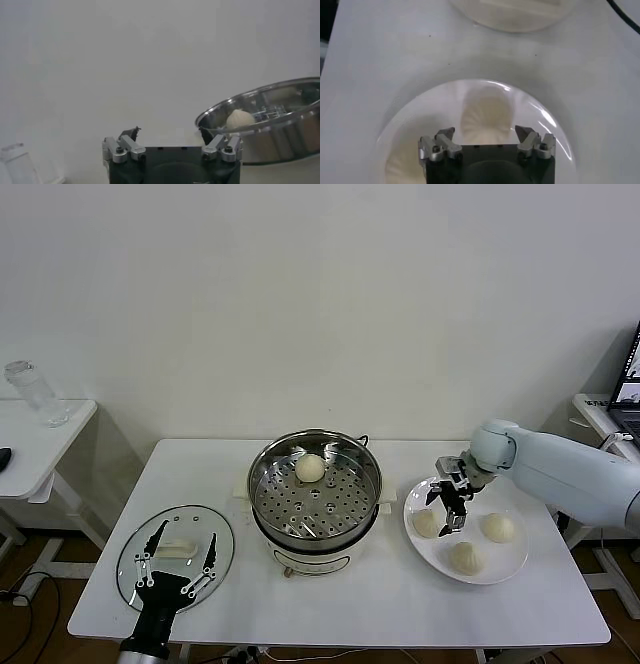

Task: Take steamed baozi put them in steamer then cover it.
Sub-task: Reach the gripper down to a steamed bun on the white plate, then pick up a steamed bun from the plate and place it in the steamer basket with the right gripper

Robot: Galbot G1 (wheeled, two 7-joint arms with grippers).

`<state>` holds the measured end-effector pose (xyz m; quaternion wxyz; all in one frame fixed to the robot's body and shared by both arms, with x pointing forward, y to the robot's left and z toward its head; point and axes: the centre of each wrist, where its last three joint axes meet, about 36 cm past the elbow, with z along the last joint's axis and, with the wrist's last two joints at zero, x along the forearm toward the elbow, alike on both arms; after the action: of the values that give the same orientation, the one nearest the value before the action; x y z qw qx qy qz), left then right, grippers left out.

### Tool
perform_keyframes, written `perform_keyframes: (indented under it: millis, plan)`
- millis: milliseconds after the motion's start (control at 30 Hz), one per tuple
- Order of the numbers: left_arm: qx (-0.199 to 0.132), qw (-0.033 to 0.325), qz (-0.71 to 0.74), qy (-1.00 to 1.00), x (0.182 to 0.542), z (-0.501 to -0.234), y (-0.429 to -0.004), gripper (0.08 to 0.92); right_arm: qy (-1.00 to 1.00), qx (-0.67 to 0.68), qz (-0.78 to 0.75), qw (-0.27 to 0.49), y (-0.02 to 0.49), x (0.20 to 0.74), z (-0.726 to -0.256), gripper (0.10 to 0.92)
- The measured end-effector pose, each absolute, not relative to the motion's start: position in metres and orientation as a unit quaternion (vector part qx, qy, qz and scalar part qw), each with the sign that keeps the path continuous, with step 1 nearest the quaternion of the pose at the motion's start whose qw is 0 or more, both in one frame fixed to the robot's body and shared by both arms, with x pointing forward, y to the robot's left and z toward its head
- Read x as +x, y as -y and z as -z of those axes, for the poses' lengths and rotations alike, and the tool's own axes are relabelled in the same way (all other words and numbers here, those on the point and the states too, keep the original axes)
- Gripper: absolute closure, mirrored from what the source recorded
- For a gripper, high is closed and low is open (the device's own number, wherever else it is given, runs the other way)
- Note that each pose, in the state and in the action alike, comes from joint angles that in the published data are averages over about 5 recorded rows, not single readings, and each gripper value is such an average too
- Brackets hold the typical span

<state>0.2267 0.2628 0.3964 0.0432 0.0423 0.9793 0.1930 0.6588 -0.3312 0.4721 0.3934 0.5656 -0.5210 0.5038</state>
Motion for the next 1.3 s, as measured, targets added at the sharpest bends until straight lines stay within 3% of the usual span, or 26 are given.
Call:
perform_keyframes:
  millis: [133,333,700,1000,1300]
  plan:
    - [0.040,0.043,-0.194,-0.979,0.227,-0.396,-0.265,0.177,0.520,0.566,-0.506,0.391,0.326,0.659,-0.466,0.217]
    - [0.039,0.044,-0.193,-0.979,0.227,-0.397,-0.265,0.177,0.518,0.567,-0.509,0.389,0.326,0.659,-0.463,0.320]
    - [0.036,0.050,-0.189,-0.980,0.231,-0.399,-0.267,0.177,0.517,0.566,-0.516,0.381,0.331,0.659,-0.487,0.337]
    - [0.038,0.060,-0.184,-0.980,0.238,-0.404,-0.265,0.177,0.505,0.572,-0.539,0.356,0.312,0.676,-0.581,0.360]
    - [0.041,0.067,-0.180,-0.981,0.241,-0.407,-0.262,0.177,0.479,0.595,-0.568,0.308,0.237,0.682,-0.694,0.364]
